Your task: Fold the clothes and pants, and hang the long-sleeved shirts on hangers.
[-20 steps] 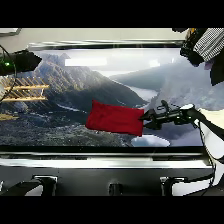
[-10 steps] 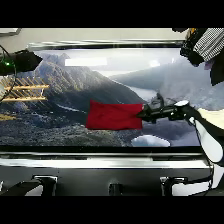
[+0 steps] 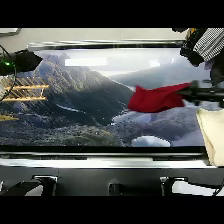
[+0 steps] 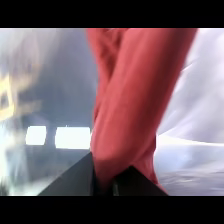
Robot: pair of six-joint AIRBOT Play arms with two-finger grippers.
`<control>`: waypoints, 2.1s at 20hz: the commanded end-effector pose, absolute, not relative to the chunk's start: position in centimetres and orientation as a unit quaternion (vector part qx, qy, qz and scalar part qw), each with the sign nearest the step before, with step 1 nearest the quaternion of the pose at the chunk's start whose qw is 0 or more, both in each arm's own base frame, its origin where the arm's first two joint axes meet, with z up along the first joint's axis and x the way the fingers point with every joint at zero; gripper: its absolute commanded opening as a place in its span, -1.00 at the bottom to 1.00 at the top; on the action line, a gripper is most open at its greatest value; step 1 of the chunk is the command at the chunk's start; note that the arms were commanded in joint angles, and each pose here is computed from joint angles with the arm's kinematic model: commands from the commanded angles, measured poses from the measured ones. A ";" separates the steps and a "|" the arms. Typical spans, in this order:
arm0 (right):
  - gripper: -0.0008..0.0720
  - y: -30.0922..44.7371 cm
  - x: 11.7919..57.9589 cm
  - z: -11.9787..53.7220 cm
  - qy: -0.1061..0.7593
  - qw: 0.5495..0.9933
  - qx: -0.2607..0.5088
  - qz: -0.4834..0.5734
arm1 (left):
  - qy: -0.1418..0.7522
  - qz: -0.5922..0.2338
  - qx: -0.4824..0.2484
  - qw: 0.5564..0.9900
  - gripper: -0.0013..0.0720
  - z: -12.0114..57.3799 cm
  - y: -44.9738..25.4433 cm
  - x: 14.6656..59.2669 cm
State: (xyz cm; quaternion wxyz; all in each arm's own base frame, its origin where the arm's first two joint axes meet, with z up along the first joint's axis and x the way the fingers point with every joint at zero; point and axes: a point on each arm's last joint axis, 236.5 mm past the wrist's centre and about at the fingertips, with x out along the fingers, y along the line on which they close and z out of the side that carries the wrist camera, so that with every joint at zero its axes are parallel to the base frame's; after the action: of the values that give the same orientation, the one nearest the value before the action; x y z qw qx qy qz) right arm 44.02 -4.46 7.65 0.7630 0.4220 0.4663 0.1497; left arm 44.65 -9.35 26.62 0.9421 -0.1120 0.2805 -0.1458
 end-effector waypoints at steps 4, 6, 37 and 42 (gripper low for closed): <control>-0.87 -21.1 41.0 14.0 0.358 0.804 0.474 -0.016 | 0.280 -0.146 -0.111 0.942 -0.91 26.6 -9.4 44.6; -0.87 -23.9 39.9 15.9 0.332 0.816 0.472 -0.041 | 0.280 -0.146 -0.110 0.942 -0.91 26.6 -9.4 44.6; -0.87 -29.8 12.3 -0.8 0.550 0.545 0.485 -0.407 | 0.280 -0.147 -0.111 0.942 -0.91 26.7 -9.4 44.6; -0.87 -29.9 12.6 -1.2 0.545 0.540 0.493 -0.410 | 0.279 -0.150 -0.115 0.941 -0.91 26.8 -9.6 44.6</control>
State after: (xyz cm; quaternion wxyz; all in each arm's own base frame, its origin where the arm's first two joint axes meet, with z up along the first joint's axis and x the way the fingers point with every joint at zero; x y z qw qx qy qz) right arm 13.02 -29.92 -0.64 0.5498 0.4924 0.5420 -0.4018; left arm 44.61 -9.49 26.68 0.9416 -0.1135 0.2801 -0.1485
